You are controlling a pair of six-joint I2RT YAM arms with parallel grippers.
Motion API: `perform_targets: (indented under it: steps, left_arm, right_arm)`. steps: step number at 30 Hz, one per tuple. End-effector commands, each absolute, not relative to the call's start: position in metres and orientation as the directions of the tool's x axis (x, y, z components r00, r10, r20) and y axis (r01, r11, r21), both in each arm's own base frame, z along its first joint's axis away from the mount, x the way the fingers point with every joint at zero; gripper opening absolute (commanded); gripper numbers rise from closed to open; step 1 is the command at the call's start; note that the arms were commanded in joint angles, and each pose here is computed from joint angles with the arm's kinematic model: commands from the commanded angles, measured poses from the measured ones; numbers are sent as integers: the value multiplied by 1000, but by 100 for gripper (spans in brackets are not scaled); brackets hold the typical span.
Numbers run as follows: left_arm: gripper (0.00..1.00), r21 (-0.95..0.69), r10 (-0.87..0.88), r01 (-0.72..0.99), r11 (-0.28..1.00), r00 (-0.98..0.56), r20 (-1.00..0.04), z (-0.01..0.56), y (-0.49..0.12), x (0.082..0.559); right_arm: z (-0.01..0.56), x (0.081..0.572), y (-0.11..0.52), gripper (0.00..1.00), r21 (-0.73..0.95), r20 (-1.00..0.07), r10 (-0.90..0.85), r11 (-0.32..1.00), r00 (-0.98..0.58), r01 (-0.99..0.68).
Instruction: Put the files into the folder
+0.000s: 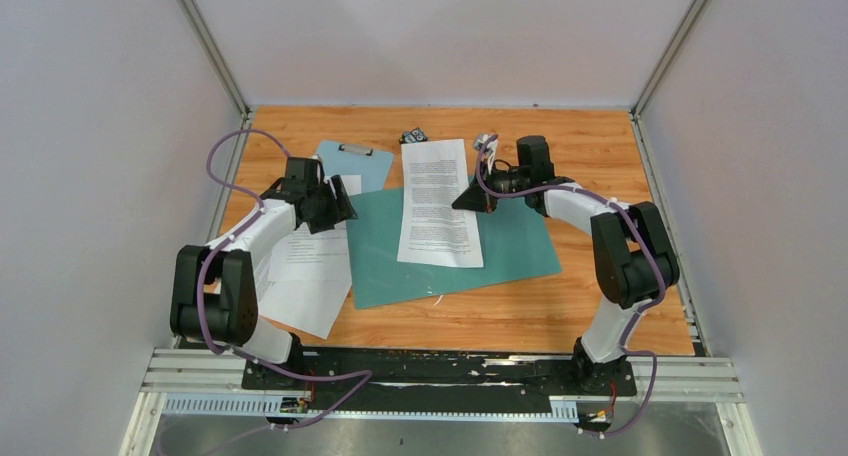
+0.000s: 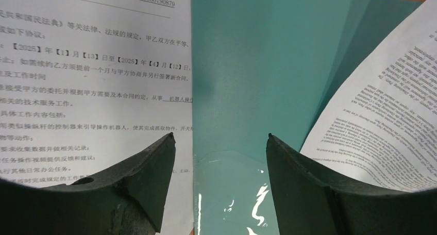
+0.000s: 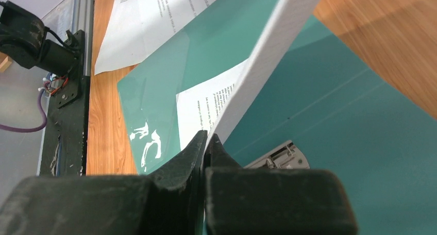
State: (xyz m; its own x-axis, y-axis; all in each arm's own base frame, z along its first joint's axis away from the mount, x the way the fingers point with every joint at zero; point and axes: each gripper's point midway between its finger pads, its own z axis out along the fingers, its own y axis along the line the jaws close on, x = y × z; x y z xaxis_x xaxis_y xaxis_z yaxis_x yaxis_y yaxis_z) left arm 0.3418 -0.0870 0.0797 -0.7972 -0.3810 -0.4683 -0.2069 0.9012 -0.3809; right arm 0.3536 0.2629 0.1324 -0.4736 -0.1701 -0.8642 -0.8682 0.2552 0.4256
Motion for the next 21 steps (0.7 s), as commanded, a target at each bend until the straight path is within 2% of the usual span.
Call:
perform_targets:
  steps: [1, 6, 11, 14, 21]
  left_arm:
    - [72, -448, -415, -198, 872, -785, -460, 76, -99, 353]
    - [72, -455, -419, -206, 866, -796, -437, 61, -102, 354]
    - [71, -443, -409, -213, 871, -815, -411, 46, -102, 351]
    - [70, -452, -405, -209, 867, -824, -396, 39, -105, 351]
    - [68, -486, -410, -195, 852, -826, -386, 35, -112, 352]
  right_arm:
    - [148, 350, 274, 0, 344, -911, -187, 143, -367, -928]
    - [152, 348, 279, 0, 331, -919, -190, 101, -344, -938]
    - [157, 362, 278, 0, 274, -930, -194, 201, -313, -940]
    - [171, 356, 277, 0, 236, -947, -176, 188, -269, -953]
    - [141, 355, 278, 0, 360, -893, -215, 191, -396, -913]
